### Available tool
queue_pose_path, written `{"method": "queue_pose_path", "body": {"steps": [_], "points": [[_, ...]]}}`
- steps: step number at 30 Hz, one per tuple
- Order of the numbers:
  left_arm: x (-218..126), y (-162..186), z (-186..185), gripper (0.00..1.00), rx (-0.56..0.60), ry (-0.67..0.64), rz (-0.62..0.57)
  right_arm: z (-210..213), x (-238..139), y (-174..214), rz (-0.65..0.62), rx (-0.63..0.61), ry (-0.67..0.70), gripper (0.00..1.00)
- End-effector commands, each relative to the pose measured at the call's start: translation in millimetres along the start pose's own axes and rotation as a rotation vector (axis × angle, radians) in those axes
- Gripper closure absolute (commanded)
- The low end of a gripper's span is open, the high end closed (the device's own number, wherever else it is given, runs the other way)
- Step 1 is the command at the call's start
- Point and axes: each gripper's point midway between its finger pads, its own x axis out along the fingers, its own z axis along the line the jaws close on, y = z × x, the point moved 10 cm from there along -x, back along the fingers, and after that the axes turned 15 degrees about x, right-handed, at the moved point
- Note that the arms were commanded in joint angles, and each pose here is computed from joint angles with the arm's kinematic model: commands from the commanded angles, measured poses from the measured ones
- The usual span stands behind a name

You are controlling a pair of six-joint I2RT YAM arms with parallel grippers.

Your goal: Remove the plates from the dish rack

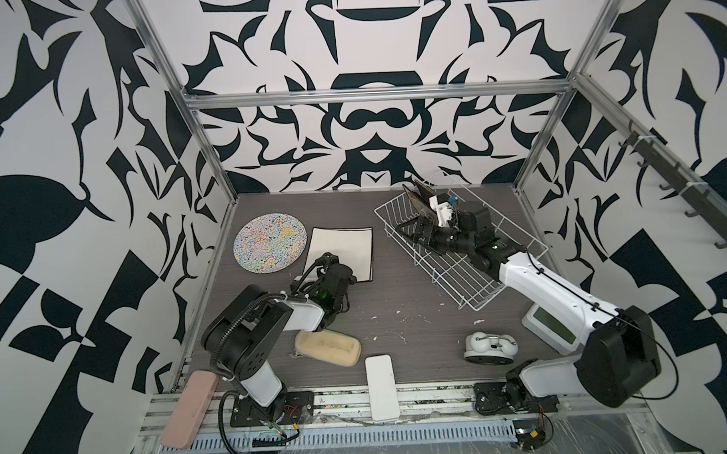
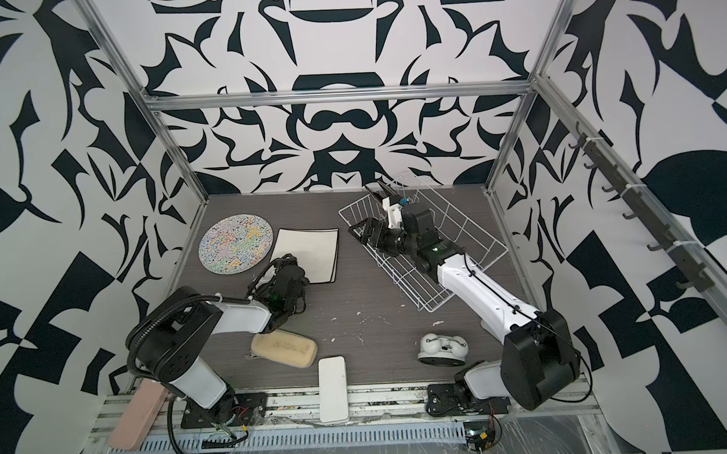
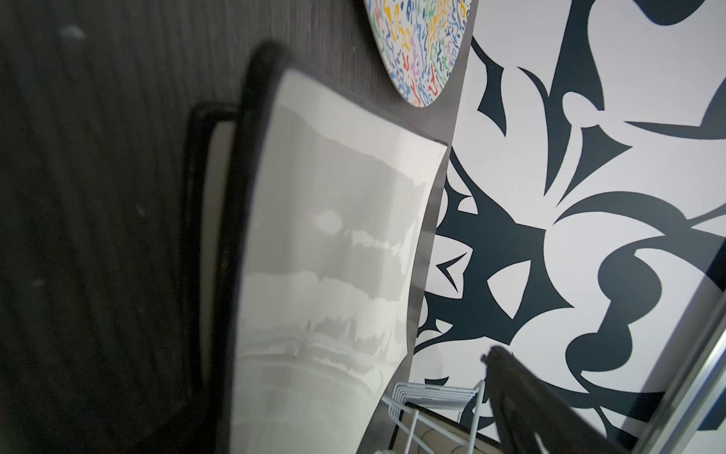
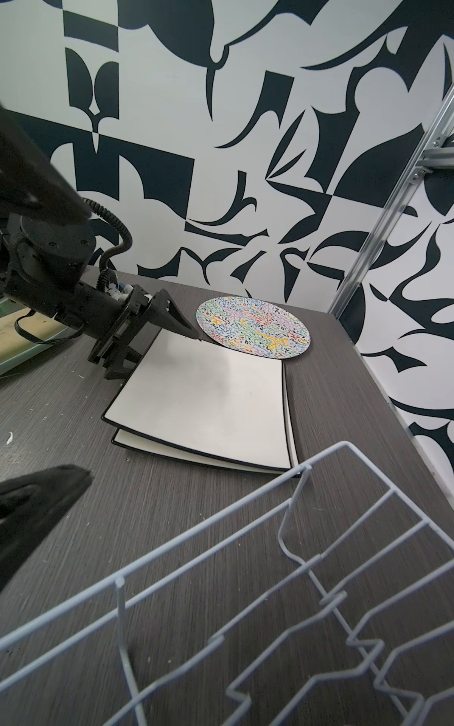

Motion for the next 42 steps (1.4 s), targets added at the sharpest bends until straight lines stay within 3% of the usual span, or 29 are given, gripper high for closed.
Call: {"method": "queue_pose_path", "body": {"steps": [1, 6, 42], "points": [[-3.6, -0.7, -17.7, 0.06, -0.060, 0.024, -0.005, 25.6, -14.0, -3.6, -0.046, -0.072, -0.070, 0.01], [-2.7, 0.3, -15.1, 0.01, -0.070, -0.001, 0.005, 25.7, -15.3, -2.8, -0.047, -0.076, -0.069, 0.01], [-5.8, 3.4, -19.3, 0.01, -0.025, -0.231, 0.031, 32.3, -17.1, -6.2, -0.057, -0.099, -0.074, 0.01]]}}
